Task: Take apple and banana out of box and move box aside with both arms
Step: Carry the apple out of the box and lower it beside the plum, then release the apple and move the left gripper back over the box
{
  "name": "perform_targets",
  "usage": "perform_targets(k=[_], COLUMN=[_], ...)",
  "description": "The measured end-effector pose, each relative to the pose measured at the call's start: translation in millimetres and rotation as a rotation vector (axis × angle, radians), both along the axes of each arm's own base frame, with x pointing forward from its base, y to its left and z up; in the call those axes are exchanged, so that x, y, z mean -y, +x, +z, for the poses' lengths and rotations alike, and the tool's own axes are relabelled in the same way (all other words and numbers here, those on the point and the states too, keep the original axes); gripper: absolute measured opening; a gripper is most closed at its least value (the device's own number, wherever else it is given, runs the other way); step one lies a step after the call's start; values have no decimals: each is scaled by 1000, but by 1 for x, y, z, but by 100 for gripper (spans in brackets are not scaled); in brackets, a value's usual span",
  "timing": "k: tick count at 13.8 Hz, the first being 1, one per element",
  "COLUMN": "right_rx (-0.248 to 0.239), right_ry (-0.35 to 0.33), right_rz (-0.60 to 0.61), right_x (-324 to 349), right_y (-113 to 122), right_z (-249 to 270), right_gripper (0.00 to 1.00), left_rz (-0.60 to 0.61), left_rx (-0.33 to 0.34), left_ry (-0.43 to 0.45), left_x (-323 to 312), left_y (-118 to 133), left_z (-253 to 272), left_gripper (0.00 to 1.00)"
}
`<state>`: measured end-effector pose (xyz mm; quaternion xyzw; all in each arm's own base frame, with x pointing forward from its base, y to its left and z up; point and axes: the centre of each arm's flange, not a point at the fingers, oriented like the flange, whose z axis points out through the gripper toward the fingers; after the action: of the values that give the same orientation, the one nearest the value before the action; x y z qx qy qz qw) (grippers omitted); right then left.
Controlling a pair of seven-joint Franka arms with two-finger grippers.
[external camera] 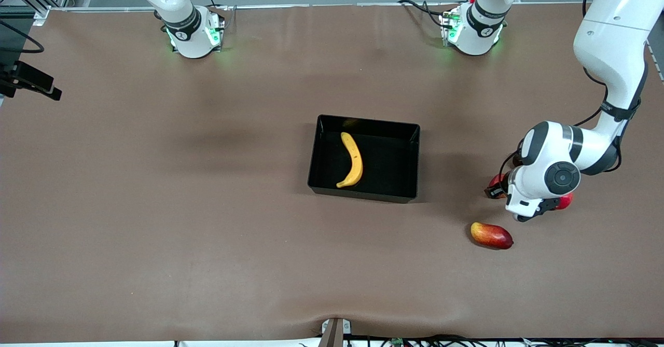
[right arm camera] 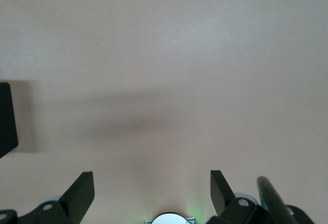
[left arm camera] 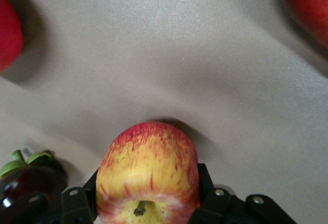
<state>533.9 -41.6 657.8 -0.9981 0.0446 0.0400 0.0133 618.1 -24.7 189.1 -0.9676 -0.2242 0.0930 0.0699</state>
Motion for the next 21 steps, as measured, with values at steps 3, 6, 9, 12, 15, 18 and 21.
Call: perform_targets(k=[3, 6, 9, 12, 15, 18, 21], right_rx=[13, 9, 11, 14, 15, 15, 15], right_ry=[-1, 0, 0, -1, -1, -1, -1], right_rz=[2, 11, 30, 32, 32, 32, 41], right_x=[-1, -5, -15, -16, -16, -16, -21], right_y=[2, 2, 2, 2, 1, 0, 0], right_z=[1, 0, 1, 3, 4, 5, 6], right_gripper=[100, 100, 100, 100, 100, 100, 100], left_rz=[1, -4, -51, -133, -255, -362, -437], left_rx=[9, 42, 77, 107, 120, 128, 132], left_ry=[-4, -6, -2, -6, -49, -85, -113], left_x=[-1, 7, 53, 135, 212, 295, 386], left_y=[1, 9, 10, -11, -39, -73, -113], left_z=[-1, 17, 77, 139, 160, 162, 151], left_gripper=[86, 100, 100, 100, 100, 100, 100])
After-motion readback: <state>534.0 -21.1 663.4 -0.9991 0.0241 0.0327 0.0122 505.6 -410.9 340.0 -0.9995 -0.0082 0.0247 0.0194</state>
